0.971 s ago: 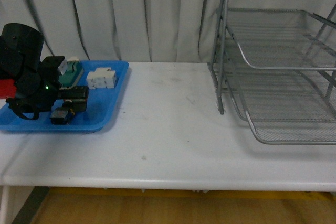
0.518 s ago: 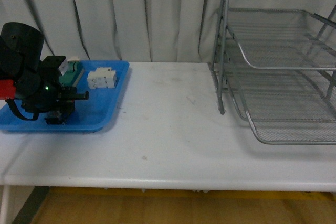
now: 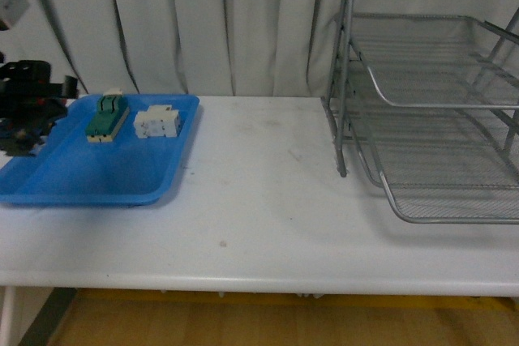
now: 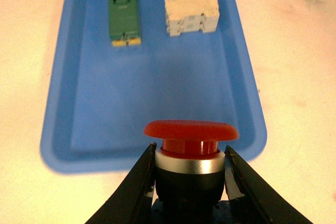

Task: Place button on rack with both arms

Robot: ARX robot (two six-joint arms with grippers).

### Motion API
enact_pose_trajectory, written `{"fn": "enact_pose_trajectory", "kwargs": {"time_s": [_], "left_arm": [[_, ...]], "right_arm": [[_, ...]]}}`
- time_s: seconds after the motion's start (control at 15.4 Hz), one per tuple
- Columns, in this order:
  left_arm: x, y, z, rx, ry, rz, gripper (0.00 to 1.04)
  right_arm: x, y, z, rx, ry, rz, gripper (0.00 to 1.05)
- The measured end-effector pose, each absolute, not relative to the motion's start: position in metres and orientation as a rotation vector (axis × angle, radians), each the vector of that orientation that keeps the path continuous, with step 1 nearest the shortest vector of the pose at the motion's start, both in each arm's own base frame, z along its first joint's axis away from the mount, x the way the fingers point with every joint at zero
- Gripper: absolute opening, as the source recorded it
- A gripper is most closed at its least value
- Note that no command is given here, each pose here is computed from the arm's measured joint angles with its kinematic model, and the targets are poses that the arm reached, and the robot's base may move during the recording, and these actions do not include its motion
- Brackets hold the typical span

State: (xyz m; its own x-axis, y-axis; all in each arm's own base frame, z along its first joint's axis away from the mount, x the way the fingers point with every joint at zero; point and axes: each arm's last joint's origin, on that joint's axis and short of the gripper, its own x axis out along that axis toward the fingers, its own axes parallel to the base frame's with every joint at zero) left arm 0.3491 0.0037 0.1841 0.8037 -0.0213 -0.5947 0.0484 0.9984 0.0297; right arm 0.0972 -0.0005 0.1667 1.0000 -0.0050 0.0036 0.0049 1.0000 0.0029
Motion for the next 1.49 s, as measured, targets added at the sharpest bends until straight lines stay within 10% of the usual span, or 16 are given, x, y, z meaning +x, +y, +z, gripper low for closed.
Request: {"fn": "enact_pose_trajectory", "kwargs": {"time_s": [0.26, 1.49], "left_arm": [[0.244, -0.009, 0.217, 0.050, 0.550, 0.019, 0.35], [0.247, -0.007, 0.218, 0.037, 0.547, 0.040, 0.34]], "right_arm": [[0.097, 0.000, 0.167, 0.003, -0.004, -0.005, 0.98], [0.097, 0.000, 0.167, 0.003, -0.004, -0.005, 0.98]]}}
